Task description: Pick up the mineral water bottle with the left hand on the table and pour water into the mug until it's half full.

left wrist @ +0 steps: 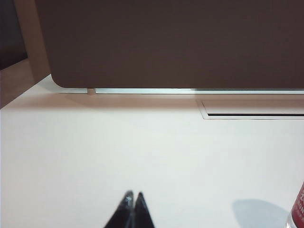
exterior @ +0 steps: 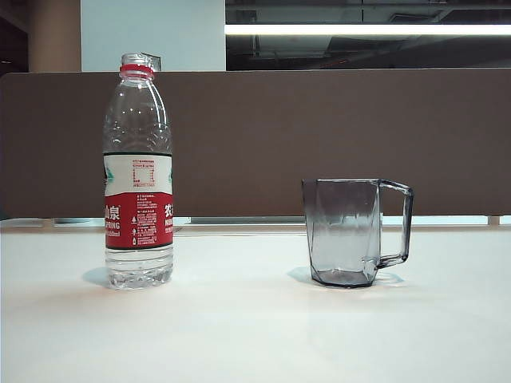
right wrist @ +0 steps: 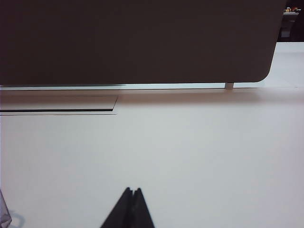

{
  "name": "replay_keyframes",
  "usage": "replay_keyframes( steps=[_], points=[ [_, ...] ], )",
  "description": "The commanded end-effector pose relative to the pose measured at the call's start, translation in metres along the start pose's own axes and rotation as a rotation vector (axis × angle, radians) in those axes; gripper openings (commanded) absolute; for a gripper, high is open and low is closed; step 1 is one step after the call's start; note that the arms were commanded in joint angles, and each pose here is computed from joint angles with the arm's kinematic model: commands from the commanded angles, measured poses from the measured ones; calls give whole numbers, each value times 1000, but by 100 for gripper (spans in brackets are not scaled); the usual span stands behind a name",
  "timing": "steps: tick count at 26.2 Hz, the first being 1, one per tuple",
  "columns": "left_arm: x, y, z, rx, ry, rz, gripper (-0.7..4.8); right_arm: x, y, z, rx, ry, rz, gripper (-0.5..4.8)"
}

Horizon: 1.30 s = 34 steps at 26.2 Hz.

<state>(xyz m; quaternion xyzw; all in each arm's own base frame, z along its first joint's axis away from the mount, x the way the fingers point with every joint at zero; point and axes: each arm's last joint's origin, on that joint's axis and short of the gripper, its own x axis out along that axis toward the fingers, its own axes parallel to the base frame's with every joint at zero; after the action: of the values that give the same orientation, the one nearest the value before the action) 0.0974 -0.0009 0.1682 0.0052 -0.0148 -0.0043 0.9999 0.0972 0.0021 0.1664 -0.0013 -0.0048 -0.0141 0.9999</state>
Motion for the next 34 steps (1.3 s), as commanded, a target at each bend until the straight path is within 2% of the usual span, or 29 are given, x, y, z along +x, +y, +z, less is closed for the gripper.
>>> replay_keyframes(
  steps=[1, 10, 13, 14, 19, 24, 31, 34],
  points=[
    [0, 0, 2, 0, -16, -3, -4, 0, 0, 0, 5, -17, -1, -1],
    [0, 0, 3, 0, -24, -3, -5, 0, 0, 0, 5, -19, 7, -1],
    [-1, 0, 9, 0, -74, -3, -5, -1, 0, 6, 7, -41, 6, -1],
    [-2, 0, 16, 0, -111, -2, -5, -3, 0, 15, 8, -68, 6, -1],
    [-7, 0, 35, -11, -141, -5, -5, -12, -1, 51, 15, -157, -1, -1],
    [-4, -3, 51, -40, -126, -138, -5, -27, -2, 85, 17, -199, 11, -2],
    [7, -5, 69, -46, -100, -210, -5, -21, 2, 105, 7, -172, 115, -2],
    [13, -6, 78, -92, -67, -241, -5, -15, 4, 116, 3, -144, 170, -2]
  ],
)
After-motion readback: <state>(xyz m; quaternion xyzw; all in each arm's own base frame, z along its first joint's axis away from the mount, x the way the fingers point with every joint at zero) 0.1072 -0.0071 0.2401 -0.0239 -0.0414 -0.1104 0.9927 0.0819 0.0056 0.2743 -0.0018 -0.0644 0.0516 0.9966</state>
